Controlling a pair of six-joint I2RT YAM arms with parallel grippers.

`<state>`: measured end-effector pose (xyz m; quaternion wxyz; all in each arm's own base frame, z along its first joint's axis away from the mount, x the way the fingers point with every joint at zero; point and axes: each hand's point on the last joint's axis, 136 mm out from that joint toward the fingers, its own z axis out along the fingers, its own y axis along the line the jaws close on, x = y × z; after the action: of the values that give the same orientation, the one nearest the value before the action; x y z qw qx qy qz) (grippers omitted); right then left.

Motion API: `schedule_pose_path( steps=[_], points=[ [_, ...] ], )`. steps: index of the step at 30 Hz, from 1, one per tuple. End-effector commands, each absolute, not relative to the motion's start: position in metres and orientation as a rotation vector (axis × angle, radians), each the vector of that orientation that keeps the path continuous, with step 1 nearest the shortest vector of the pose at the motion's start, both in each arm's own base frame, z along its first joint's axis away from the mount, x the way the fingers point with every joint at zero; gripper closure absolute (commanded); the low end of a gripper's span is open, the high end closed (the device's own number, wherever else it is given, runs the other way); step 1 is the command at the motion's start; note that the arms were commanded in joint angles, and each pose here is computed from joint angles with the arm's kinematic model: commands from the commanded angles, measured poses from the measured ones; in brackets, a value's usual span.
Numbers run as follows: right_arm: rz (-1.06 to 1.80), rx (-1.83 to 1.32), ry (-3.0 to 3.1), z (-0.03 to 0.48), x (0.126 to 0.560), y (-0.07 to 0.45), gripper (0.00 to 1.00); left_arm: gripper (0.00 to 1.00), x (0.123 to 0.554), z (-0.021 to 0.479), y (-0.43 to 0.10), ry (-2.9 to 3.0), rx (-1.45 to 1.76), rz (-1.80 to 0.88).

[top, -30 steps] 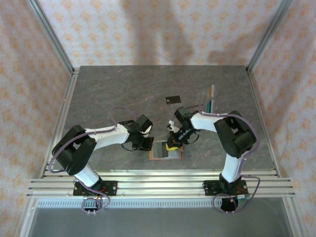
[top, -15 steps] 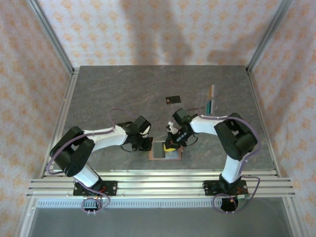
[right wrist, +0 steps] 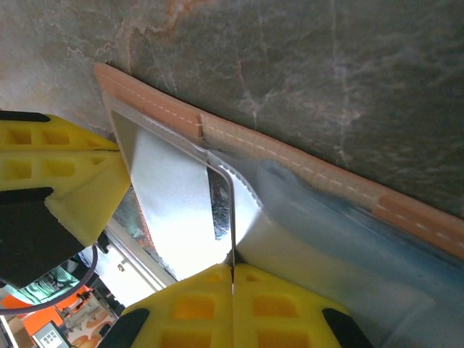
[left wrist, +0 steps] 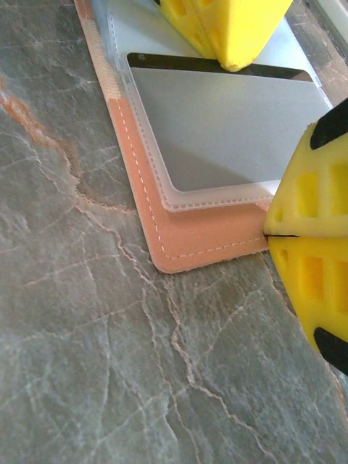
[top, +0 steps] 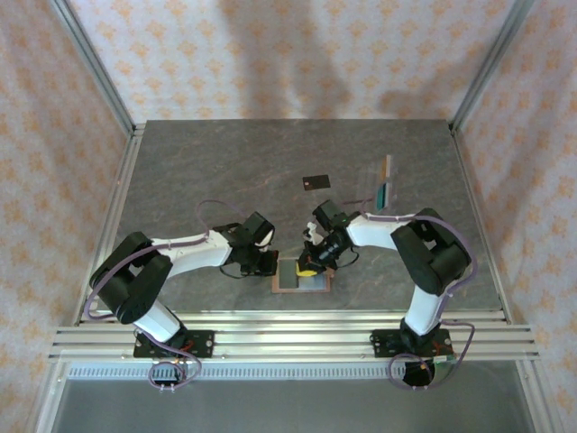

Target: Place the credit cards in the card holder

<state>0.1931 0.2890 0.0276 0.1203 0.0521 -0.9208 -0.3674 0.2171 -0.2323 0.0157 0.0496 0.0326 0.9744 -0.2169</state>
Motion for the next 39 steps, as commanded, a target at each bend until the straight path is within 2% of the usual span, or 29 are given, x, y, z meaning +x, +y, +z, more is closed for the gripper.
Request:
schedule_pose_path(
  steps=[1,6,19,25,32,36,39],
  points=[
    [-1.12,0.151,-2.731,0.033,0.2,0.297,0.96,1.0,0.206,-0.004,-0.219,3.027,0.053,-0.587],
    [-1.155,0.114,-2.755,0.037,0.204,0.3,0.91,1.0,0.203,-0.004,-0.22,3.024,0.045,-0.605],
    [-1.188,0.112,-2.782,0.046,0.203,0.302,0.87,1.0,0.205,0.0,-0.221,3.012,0.047,-0.608],
    [-1.07,0.152,-2.869,0.046,0.201,0.285,0.84,1.0,0.205,0.006,-0.218,3.003,0.055,-0.601],
    [-0.871,0.199,-2.981,0.049,0.194,0.254,0.75,1.0,0.208,0.018,-0.217,2.979,0.084,-0.592],
    [-0.855,0.195,-3.006,0.055,0.189,0.246,0.71,1.0,0.209,0.022,-0.219,2.972,0.09,-0.603],
    [-0.855,0.197,-3.022,0.059,0.187,0.242,0.64,1.0,0.21,0.027,-0.22,2.967,0.103,-0.606]
  ],
)
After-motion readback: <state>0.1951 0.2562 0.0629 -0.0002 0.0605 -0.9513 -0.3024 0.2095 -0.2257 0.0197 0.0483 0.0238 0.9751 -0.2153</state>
